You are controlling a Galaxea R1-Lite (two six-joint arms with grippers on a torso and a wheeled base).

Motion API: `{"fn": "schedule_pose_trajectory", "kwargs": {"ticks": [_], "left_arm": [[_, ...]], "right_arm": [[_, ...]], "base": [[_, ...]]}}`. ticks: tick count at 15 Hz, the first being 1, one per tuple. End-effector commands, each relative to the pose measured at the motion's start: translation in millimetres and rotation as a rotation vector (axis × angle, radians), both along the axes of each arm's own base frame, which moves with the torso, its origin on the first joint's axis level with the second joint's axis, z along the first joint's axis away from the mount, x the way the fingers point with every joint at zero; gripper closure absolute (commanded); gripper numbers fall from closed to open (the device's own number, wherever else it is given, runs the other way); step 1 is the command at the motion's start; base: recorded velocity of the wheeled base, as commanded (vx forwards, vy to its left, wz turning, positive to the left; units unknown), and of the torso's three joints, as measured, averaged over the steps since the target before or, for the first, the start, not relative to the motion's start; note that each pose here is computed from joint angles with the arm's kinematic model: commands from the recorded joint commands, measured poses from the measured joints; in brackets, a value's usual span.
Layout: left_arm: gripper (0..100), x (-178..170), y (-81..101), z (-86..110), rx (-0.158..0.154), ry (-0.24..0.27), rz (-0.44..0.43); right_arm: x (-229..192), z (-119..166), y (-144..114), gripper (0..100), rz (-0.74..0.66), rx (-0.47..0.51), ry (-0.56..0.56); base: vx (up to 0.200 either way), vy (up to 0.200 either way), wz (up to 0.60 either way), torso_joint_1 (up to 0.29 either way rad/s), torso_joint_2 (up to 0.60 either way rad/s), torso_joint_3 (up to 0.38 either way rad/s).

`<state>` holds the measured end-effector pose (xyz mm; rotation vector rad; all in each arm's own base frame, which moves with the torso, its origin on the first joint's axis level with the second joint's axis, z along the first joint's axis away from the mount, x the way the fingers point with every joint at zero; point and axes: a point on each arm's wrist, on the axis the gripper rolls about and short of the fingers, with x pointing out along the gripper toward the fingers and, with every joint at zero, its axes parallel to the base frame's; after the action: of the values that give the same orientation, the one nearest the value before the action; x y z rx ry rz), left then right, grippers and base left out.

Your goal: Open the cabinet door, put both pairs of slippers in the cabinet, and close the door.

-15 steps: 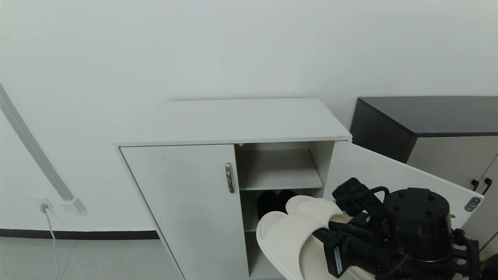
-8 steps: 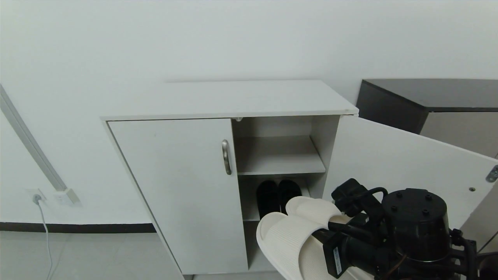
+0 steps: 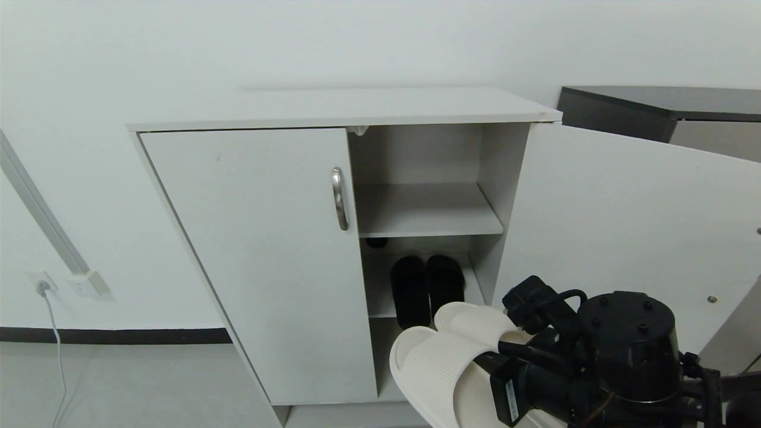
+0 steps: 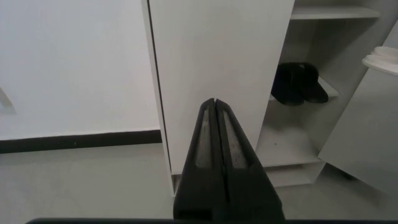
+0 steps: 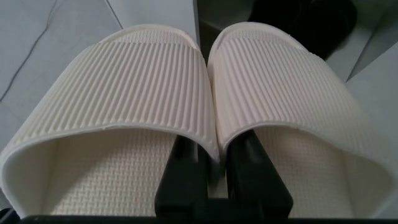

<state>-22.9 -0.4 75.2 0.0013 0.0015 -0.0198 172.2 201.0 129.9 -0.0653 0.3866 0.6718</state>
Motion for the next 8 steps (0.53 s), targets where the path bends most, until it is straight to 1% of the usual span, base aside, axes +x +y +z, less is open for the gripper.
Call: {"fn": "schedule_pose_trajectory", "kwargs": {"ticks": [1,6,7,8], "left_arm": [[100,0.1,0.0,0.2,0.0,0.0,0.0],[100,0.1,0.0,0.2,0.0,0.0,0.0],[100,0.1,0.0,0.2,0.0,0.0,0.0],[100,0.1,0.0,0.2,0.0,0.0,0.0]], "right_arm": [[0.5,-2.9,0.9,100,-0.001,-0.002,0.001],[4.9,-9.7,6.0,100,-0.003,0.001,-0.005],[12.5,-14.1,13.9,100,-0.032,0.023,-0.054],[21.9,-16.0,25.0,100,-0.094,0.071,-0.127]], "base": [[0.0,0.0,0.0,-0.002,0.19,0.154],[0.0,0.0,0.0,0.0,0.0,0.0],[0.0,0.0,0.0,-0.017,0.06,0.08],[0.0,0.0,0.0,-0.022,0.17,0.134]]}}
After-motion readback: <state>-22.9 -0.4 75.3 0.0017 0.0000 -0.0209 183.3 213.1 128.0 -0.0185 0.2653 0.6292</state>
